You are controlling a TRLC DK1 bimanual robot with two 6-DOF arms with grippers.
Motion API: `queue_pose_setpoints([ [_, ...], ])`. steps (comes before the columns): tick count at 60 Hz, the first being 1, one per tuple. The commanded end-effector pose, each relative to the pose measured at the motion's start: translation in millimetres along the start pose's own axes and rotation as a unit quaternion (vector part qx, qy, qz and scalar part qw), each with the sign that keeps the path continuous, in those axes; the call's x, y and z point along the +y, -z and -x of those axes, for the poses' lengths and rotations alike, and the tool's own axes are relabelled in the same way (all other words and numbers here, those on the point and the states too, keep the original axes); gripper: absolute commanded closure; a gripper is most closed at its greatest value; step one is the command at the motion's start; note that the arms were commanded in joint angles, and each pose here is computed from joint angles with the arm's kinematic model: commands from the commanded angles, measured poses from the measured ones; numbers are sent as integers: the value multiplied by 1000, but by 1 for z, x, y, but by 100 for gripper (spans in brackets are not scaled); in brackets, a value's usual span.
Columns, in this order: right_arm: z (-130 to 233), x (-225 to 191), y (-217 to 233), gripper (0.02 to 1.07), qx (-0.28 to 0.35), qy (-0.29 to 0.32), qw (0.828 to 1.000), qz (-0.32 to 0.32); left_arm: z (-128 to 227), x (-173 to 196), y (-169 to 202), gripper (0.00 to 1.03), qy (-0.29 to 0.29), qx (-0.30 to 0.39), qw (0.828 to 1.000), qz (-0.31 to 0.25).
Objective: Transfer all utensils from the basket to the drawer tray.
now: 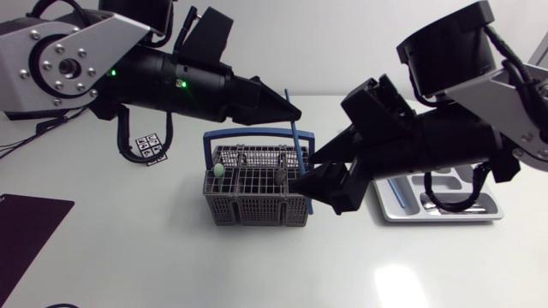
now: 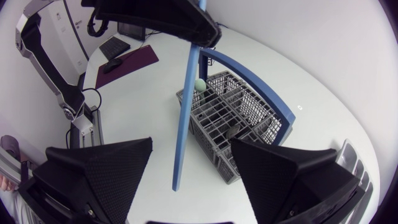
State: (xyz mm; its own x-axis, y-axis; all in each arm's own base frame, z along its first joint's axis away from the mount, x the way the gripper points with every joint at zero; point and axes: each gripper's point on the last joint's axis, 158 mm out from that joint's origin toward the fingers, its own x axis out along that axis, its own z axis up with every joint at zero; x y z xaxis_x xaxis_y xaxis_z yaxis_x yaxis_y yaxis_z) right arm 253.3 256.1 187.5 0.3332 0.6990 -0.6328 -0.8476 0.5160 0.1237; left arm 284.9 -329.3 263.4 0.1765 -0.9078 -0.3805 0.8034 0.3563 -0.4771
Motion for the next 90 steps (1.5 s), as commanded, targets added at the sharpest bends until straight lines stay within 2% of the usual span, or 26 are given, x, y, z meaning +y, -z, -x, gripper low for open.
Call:
queue_pose_setpoints([
  [1, -4, 2, -5, 36, 1, -8, 1000, -7, -4, -6, -8, 100, 12, -1, 1000, 5],
  [6, -4, -1, -11, 71, -14, -3, 1000, -7, -5, -5, -7, 100, 12, -1, 1000, 5],
  [14, -7, 0, -8, 95, -11, -7, 1000, -7, -5, -3, -7, 100, 10, -1, 1000, 6],
  [18, -8, 2, -8, 101, -11, -10, 1000, -5, -6, -4, -8, 100, 11, -3, 1000, 4],
  [22, -8, 3, -4, 101, -3, -15, 1000, -9, -5, -5, -9, 99, 12, -4, 1000, 3],
  [26, -9, 4, -1, 101, 2, -18, 1000, -10, -6, -5, -10, 94, 12, -4, 1000, 3],
  [29, -8, 7, 1, 101, 4, -23, 1000, -7, -5, -7, -11, 80, 14, -6, 1000, 1],
  [30, -7, 8, 2, 101, 5, -24, 1000, -8, -5, -7, -11, 79, 14, -6, 1000, 1],
  [38, -5, 13, 13, 101, 18, -30, 999, -5, 4, -11, -26, 34, 11, -23, 1000, -10],
  [44, -3, 11, 23, 101, 25, -27, 999, -7, 22, -11, -46, 18, 0, -51, 998, -21],
  [52, 10, -13, 35, 101, 27, 5, 999, -29, 53, -2, -70, 17, -28, -89, 995, -33],
  [60, 35, -70, 51, 101, 20, 73, 994, -79, 78, 15, -74, 17, -62, -108, 991, -40],
  [67, 48, -106, 66, 101, 22, 113, 987, -113, 92, 36, -61, 17, -93, -99, 990, -43],
  [73, 57, -153, 89, 101, 32, 159, 973, -165, 98, 59, -38, 17, -140, -75, 986, -50],
  [85, 54, -217, 133, 101, 78, 202, 945, -245, 101, 96, 8, 17, -230, -21, 970, -79],
  [90, 49, -241, 152, 101, 99, 216, 933, -270, 103, 105, 26, 17, -251, -1, 964, -87],
])
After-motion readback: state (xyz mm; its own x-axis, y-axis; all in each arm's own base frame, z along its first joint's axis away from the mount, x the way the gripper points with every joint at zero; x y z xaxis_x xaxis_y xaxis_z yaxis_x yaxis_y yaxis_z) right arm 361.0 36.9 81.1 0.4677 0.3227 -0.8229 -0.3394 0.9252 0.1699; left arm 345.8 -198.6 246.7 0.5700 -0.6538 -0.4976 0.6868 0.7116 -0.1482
